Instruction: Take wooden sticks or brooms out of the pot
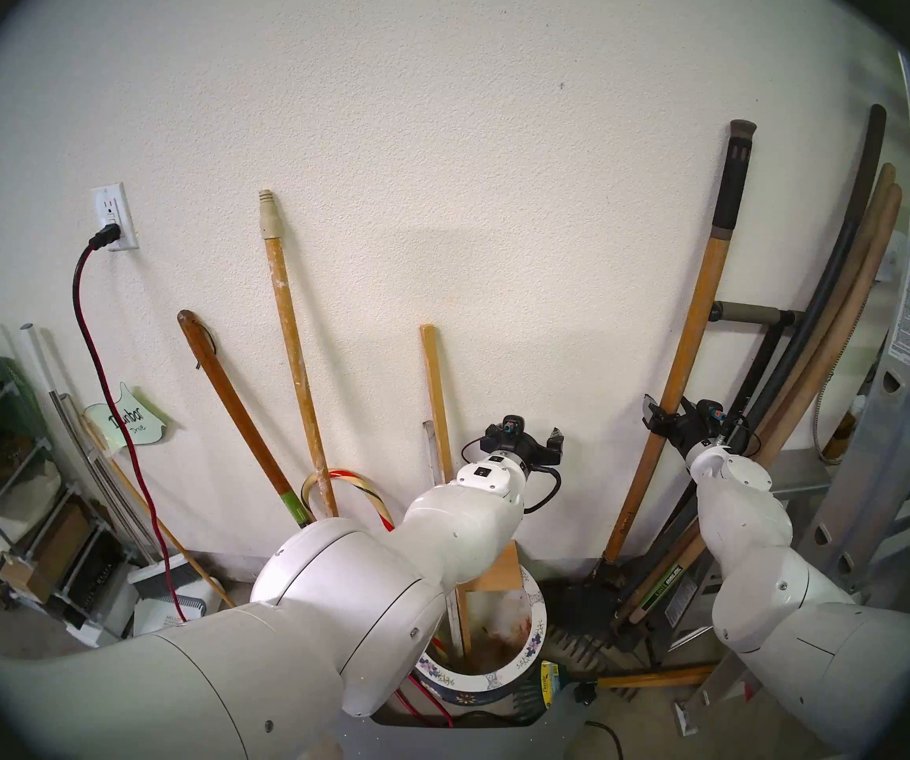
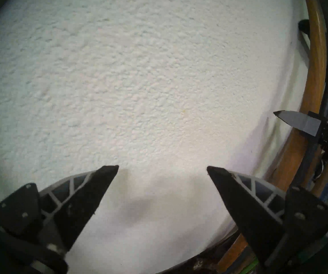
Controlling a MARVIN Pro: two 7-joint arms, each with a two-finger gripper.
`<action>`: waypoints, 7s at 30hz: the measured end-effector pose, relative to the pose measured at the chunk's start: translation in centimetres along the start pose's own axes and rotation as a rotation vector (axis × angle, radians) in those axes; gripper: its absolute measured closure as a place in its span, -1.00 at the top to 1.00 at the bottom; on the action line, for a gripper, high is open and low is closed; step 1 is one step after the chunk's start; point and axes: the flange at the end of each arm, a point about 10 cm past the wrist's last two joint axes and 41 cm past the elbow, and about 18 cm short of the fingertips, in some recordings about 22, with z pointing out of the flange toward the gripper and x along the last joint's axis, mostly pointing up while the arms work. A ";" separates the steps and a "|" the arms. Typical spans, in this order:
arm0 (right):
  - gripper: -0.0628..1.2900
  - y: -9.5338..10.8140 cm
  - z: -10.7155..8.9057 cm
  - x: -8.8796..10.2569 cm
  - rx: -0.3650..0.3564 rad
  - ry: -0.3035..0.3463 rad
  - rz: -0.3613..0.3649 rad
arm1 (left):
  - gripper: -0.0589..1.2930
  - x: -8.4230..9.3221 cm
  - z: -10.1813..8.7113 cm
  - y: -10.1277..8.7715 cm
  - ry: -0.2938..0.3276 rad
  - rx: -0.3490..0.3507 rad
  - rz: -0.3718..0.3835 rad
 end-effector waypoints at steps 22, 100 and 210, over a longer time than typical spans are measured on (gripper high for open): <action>0.90 -2.3 -1.2 2.9 -0.020 0.226 -0.067 | 0.88 1.5 -2.7 -6.8 0.302 0.060 -0.052; 0.90 -16.1 -7.5 -2.5 0.366 0.168 -0.090 | 0.89 0.4 -23.4 -14.7 0.275 0.286 -0.074; 0.90 -28.8 -4.2 -13.4 0.770 -0.180 -0.110 | 0.89 -1.5 -26.2 -15.2 0.270 0.434 -0.048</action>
